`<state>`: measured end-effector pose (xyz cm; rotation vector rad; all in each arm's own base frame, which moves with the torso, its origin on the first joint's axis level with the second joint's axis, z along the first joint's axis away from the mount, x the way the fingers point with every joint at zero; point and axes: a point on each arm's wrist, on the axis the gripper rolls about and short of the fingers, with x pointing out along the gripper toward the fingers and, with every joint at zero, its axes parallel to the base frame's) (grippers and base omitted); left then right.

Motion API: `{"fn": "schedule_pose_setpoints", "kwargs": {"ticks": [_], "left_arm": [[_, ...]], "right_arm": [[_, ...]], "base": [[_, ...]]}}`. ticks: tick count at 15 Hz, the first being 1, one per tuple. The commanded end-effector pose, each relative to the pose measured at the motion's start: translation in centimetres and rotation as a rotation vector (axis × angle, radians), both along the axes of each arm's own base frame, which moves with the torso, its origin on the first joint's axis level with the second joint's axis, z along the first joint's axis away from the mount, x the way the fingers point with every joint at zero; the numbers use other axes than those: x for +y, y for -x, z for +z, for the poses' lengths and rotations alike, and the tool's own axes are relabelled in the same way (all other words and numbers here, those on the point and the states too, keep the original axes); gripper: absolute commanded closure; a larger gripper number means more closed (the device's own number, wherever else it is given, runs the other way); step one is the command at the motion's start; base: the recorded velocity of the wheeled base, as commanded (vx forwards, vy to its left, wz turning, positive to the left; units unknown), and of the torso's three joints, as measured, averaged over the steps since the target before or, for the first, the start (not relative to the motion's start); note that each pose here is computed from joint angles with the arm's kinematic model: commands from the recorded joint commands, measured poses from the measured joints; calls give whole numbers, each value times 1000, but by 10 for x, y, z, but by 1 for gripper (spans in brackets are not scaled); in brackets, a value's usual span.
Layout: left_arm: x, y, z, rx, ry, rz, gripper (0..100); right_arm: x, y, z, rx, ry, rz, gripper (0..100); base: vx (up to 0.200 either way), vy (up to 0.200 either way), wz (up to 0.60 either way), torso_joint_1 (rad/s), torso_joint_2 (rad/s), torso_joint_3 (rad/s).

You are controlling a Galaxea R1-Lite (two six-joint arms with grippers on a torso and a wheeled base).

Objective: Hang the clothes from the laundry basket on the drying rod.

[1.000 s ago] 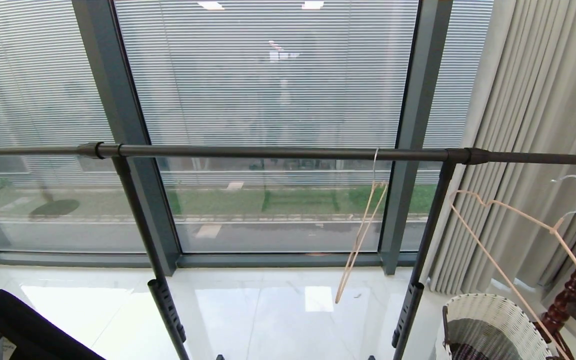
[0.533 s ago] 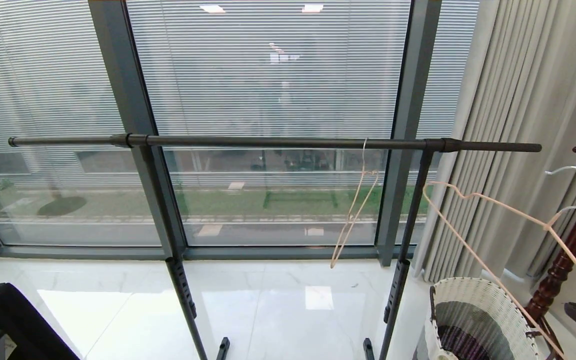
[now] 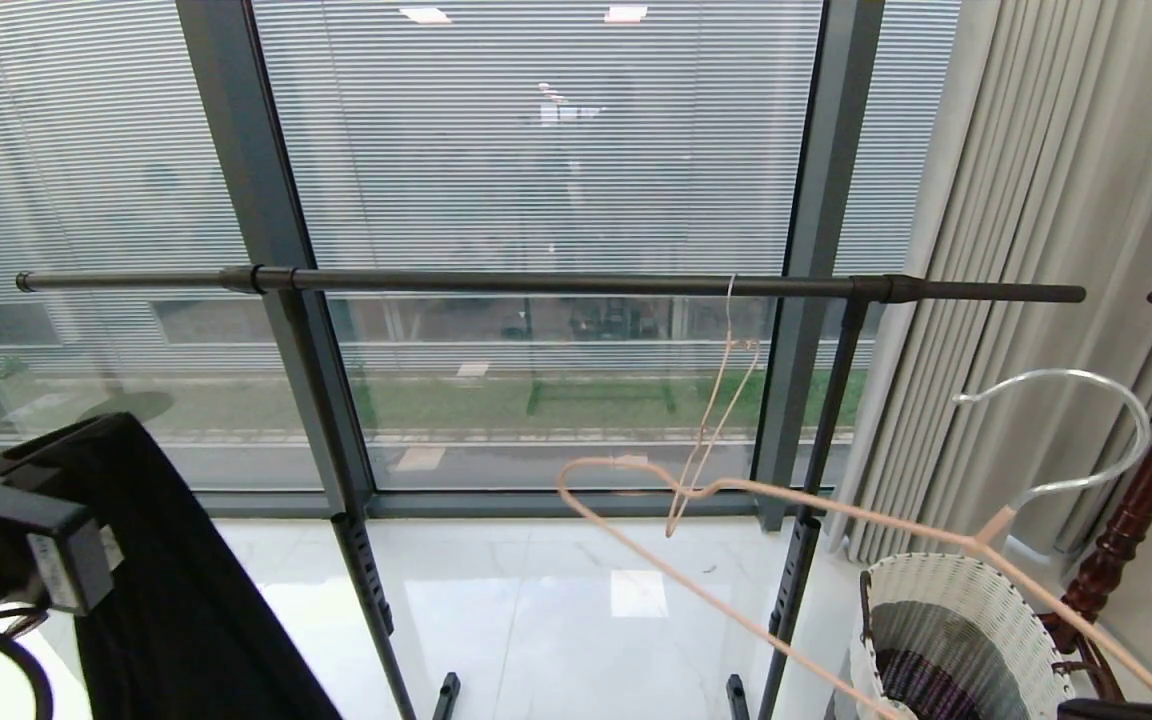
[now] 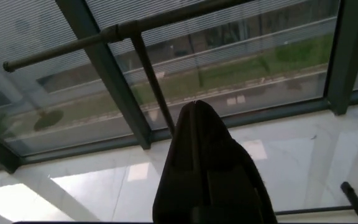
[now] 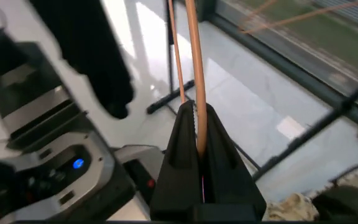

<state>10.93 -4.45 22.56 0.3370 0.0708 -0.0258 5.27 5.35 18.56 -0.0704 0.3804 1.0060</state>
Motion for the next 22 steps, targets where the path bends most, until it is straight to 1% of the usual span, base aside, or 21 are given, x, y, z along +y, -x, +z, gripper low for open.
{"fn": "schedule_pose_setpoints", "kwargs": {"ticks": [1, 3, 4, 6, 7, 10, 11, 13, 17, 18, 21, 22], "left_arm": [[-22, -34, -3, 66, -15, -21, 100], [-38, -44, 2, 75, 25, -68, 100], [-46, -49, 5, 80, 60, -89, 100], [-63, -58, 11, 83, 131, -111, 100], [-72, -63, 11, 89, 144, -105, 100], [-88, -66, 5, 111, 123, -96, 100], [-91, -64, 5, 111, 126, -107, 100], [-94, -61, 5, 113, 130, -124, 100], [-99, -56, 5, 115, 128, -158, 100], [-101, -55, 5, 115, 127, -166, 100], [-101, -54, 5, 108, 125, -134, 100], [-102, -53, 5, 107, 125, -137, 100]], "right_arm": [[18, 3, -1, 32, 36, 184, 100], [24, 3, 1, 27, 34, 223, 100], [26, 1, 2, 19, 26, 223, 100], [32, -4, 4, 9, 15, 223, 100], [36, -7, 4, 10, 16, 223, 100], [46, -15, 4, 7, 11, 217, 100], [48, -17, 2, 10, 16, 203, 100], [50, -19, 2, 6, 16, 181, 100], [51, -20, 3, 16, 8, 175, 100], [51, -21, 4, 27, -10, 165, 100], [56, -27, 6, 33, -45, 109, 100], [59, -29, 6, 34, -56, 96, 100]], "base": [[0, 0, 0, 0, 0, 0], [0, 0, 0, 0, 0, 0], [0, 0, 0, 0, 0, 0], [0, 0, 0, 0, 0, 0], [0, 0, 0, 0, 0, 0], [0, 0, 0, 0, 0, 0], [0, 0, 0, 0, 0, 0], [0, 0, 0, 0, 0, 0], [0, 0, 0, 0, 0, 0], [0, 0, 0, 0, 0, 0], [0, 0, 0, 0, 0, 0], [0, 0, 0, 0, 0, 0]]}}
